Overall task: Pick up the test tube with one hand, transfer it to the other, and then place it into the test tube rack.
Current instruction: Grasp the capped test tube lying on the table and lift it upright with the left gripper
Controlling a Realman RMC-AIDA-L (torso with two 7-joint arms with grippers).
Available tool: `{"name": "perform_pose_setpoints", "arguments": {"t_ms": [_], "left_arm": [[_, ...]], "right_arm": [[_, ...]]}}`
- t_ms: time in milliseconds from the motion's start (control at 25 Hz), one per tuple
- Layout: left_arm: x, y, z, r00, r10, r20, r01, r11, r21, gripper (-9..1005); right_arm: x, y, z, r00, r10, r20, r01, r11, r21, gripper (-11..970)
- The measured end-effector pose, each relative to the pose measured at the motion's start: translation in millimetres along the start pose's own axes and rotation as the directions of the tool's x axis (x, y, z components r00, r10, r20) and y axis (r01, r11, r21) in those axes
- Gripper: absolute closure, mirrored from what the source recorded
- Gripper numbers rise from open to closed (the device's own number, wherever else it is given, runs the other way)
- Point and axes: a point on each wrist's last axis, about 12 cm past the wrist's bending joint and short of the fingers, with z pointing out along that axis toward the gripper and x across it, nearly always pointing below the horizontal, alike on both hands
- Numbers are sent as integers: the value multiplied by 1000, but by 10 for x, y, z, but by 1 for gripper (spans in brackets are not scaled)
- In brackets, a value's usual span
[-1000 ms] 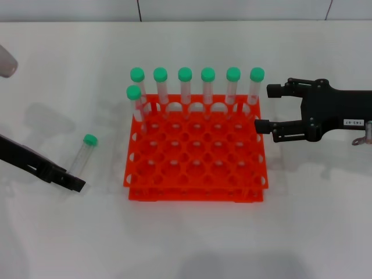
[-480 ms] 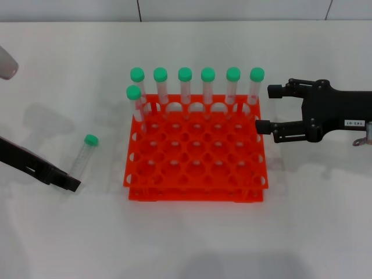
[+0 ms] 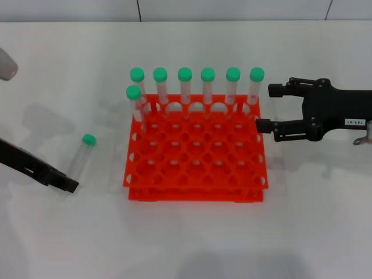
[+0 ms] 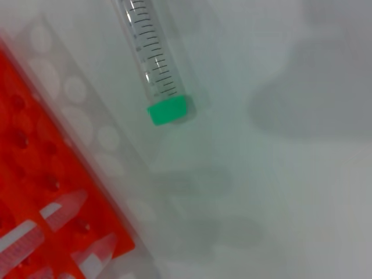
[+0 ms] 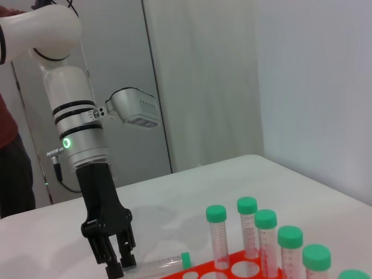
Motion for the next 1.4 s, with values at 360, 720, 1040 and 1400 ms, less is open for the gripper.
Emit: {"name": "perform_pose_setpoints", "arguments": {"t_ms": [360, 720, 1040, 1400], "left_arm": [[0, 3, -3, 1000, 0, 0, 0, 1000, -1, 634], [-8, 11, -7, 1000, -1, 4, 1, 1000, -8, 708], [6, 25, 5, 1000, -2, -11, 2, 1000, -24, 733], [1, 32, 15, 1000, -4, -6, 4, 999, -33, 761]], "right_arm": [[-9, -6, 5, 1000, -12, 1, 12, 1000, 0, 97], [-15, -8, 8, 1000, -13, 2, 13, 1000, -1, 97], [-15, -8, 8, 1000, -13, 2, 13, 1000, -1, 97], [-15, -7, 6, 1000, -14, 2, 14, 1000, -1, 98]]}}
